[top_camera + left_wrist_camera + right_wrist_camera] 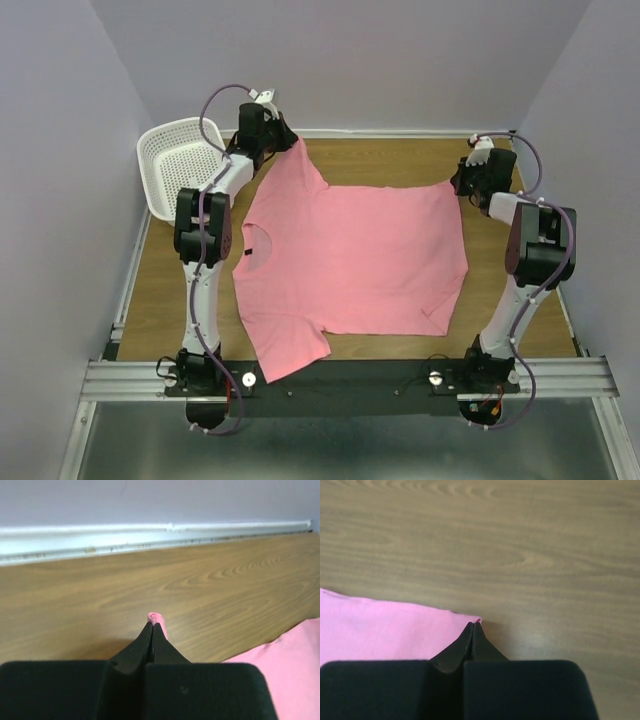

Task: Fold and stack the t-shirts

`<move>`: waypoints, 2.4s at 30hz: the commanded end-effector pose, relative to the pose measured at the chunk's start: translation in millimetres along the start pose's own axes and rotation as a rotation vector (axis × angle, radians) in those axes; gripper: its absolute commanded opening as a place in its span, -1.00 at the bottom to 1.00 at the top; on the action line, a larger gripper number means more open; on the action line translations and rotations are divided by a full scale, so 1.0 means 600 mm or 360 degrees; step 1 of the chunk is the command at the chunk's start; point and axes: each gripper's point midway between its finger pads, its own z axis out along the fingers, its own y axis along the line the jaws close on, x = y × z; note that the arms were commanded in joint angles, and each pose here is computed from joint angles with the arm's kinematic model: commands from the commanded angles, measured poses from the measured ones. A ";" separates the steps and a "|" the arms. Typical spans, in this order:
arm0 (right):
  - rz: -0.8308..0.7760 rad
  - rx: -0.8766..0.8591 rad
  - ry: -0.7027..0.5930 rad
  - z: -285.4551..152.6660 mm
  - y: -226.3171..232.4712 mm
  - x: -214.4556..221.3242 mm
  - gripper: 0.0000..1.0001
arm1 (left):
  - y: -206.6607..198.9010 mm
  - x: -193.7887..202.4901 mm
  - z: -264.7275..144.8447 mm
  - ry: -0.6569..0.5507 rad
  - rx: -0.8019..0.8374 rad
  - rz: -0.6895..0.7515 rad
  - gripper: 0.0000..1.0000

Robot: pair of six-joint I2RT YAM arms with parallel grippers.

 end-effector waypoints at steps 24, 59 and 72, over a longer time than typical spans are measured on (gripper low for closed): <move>0.0257 -0.0093 -0.0239 -0.068 -0.050 -0.070 -0.99 | 0.017 -0.039 -0.024 -0.0015 0.0014 0.0095 -1.00; 0.0305 -0.0213 -0.0212 -0.132 -0.042 -0.027 -0.99 | -0.059 -0.046 -0.229 -0.0194 0.0138 0.0215 -1.00; 0.0324 -0.0203 -0.0198 -0.131 -0.055 -0.024 -0.99 | -0.040 -0.044 -0.261 -0.0194 0.0084 0.0213 -1.00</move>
